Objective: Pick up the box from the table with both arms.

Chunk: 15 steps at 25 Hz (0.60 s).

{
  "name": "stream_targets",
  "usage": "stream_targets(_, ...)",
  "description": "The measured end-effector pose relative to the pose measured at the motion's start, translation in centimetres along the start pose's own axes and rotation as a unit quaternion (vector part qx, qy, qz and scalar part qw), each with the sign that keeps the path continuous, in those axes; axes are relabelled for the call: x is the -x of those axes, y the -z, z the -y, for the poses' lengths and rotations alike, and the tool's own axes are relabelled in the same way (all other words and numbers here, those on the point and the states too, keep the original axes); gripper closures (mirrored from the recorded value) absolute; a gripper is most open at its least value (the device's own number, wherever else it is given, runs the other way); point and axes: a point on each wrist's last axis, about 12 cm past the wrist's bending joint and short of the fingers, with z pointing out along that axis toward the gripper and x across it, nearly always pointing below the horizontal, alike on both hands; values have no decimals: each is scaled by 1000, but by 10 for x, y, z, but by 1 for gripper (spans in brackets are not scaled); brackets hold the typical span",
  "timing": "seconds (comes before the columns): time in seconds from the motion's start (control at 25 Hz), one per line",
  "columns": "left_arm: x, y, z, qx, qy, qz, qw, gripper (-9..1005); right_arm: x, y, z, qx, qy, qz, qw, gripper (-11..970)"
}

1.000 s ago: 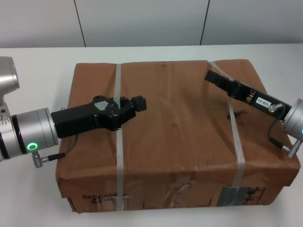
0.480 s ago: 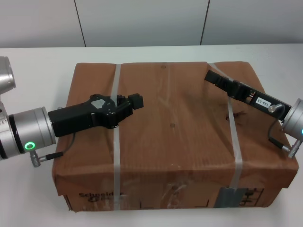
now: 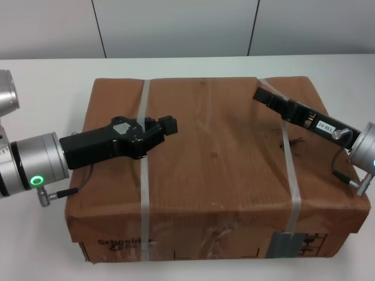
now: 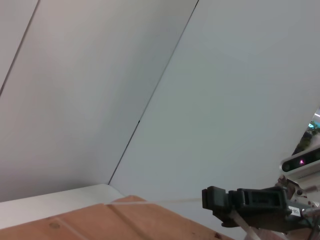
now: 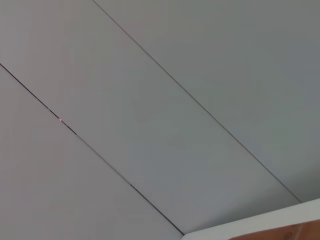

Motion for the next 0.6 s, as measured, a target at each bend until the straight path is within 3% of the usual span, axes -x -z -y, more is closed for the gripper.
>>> stream_targets(0.6,1,1,-1,1,-1,1,1000,898,0,0,0,0,2,0,1000,920)
